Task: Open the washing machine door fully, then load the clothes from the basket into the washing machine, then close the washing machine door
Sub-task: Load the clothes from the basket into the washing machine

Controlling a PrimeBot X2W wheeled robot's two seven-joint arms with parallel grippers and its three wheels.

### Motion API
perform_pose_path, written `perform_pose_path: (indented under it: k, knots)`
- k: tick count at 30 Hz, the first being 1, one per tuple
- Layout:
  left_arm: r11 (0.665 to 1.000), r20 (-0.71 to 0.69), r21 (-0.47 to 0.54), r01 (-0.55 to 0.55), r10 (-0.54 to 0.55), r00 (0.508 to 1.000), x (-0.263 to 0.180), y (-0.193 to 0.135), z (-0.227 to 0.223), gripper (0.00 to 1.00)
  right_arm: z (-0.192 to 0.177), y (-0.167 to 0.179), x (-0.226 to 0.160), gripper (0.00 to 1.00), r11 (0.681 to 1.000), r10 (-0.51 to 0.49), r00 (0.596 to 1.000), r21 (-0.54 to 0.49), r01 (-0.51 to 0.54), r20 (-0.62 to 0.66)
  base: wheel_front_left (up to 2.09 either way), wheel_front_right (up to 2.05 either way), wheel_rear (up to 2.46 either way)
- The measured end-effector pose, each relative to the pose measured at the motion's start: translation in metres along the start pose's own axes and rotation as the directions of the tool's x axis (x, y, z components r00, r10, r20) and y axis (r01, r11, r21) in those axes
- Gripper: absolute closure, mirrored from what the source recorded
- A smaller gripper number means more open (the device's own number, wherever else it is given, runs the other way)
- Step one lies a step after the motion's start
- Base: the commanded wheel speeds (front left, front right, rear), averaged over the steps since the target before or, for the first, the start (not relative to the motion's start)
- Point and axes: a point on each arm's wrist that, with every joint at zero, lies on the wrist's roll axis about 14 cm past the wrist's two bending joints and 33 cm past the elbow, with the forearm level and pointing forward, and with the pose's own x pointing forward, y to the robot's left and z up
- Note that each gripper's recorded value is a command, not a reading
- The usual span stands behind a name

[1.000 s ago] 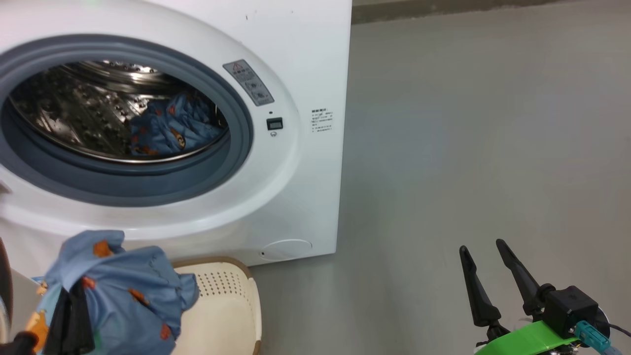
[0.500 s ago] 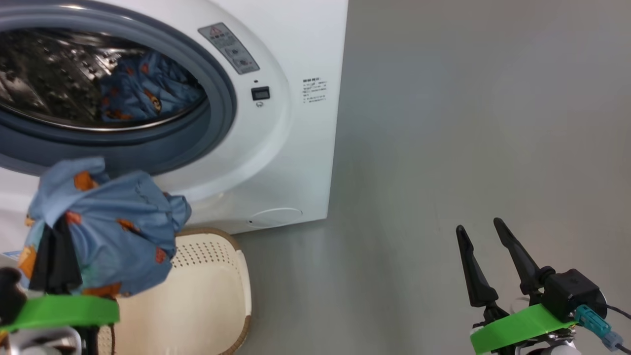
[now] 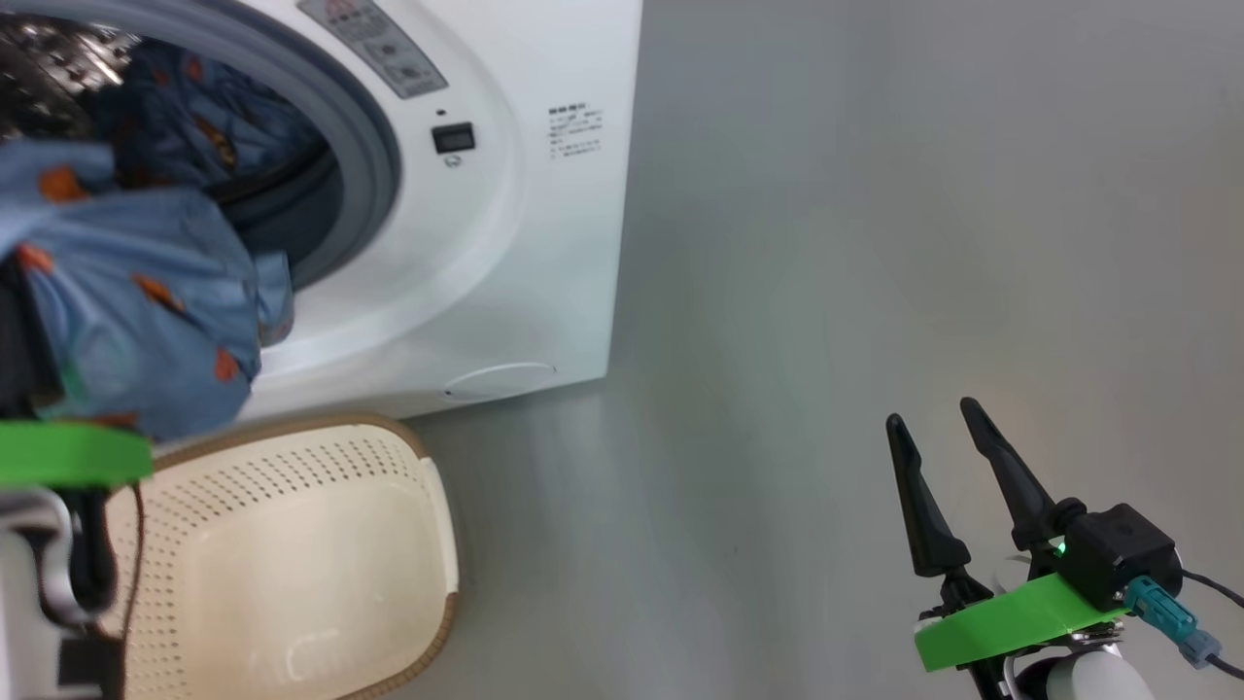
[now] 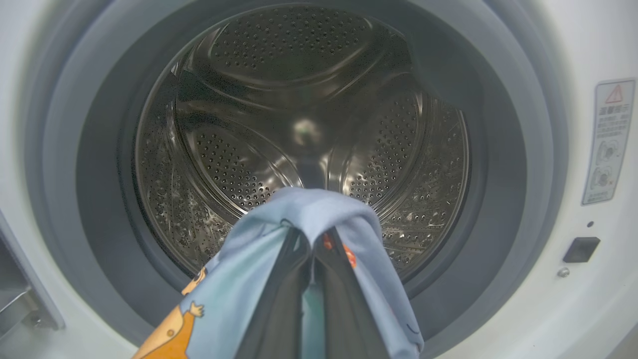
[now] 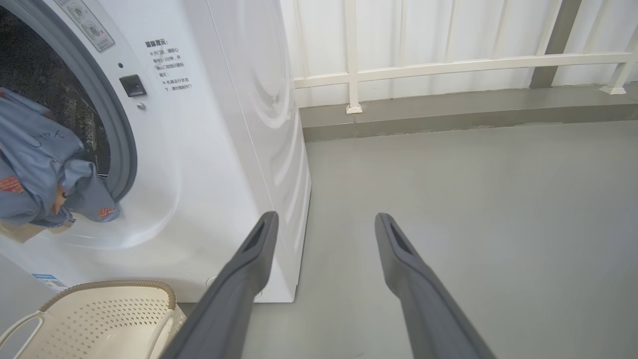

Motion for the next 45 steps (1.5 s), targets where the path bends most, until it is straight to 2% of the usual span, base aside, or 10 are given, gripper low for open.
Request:
perform_pose_path:
  k: [8, 21, 34, 39, 45]
  knots:
    - [1.000, 0.012, 0.000, 0.022, -0.022, 1.000, 0.048, -0.004, -0.007, 1.00, -0.018, -0.007, 0.005, 0.00, 1.000, -0.020, 0.999, 0.006, 0.021, -0.045, 0.00, 0.00, 0.00]
    - [0.998, -0.054, -0.006, 0.063, -0.064, 0.997, 0.108, -0.010, -0.052, 1.00, -0.045, -0.018, 0.020, 0.00, 0.999, -0.049, 0.993, 0.015, 0.051, -0.105, 0.00, 0.00, 0.00]
    - [0.998, -0.089, -0.011, 0.068, -0.069, 0.994, 0.146, -0.004, -0.089, 1.00, -0.079, -0.019, 0.034, 0.00, 0.998, -0.044, 0.984, 0.030, 0.050, -0.174, 0.00, 0.00, 0.00]
    - [0.997, -0.054, 0.011, 0.077, -0.076, 0.996, 0.161, -0.002, -0.088, 1.00, -0.091, -0.022, 0.033, 0.00, 0.998, -0.052, 0.977, 0.026, 0.059, -0.205, 0.00, 0.00, 0.00]
    - [0.992, 0.084, 0.079, 0.101, -0.108, 0.991, 0.183, -0.011, -0.057, 1.00, -0.101, -0.022, 0.038, 0.00, 0.998, -0.046, 0.974, 0.032, 0.054, -0.221, 0.00, 0.00, 0.00]
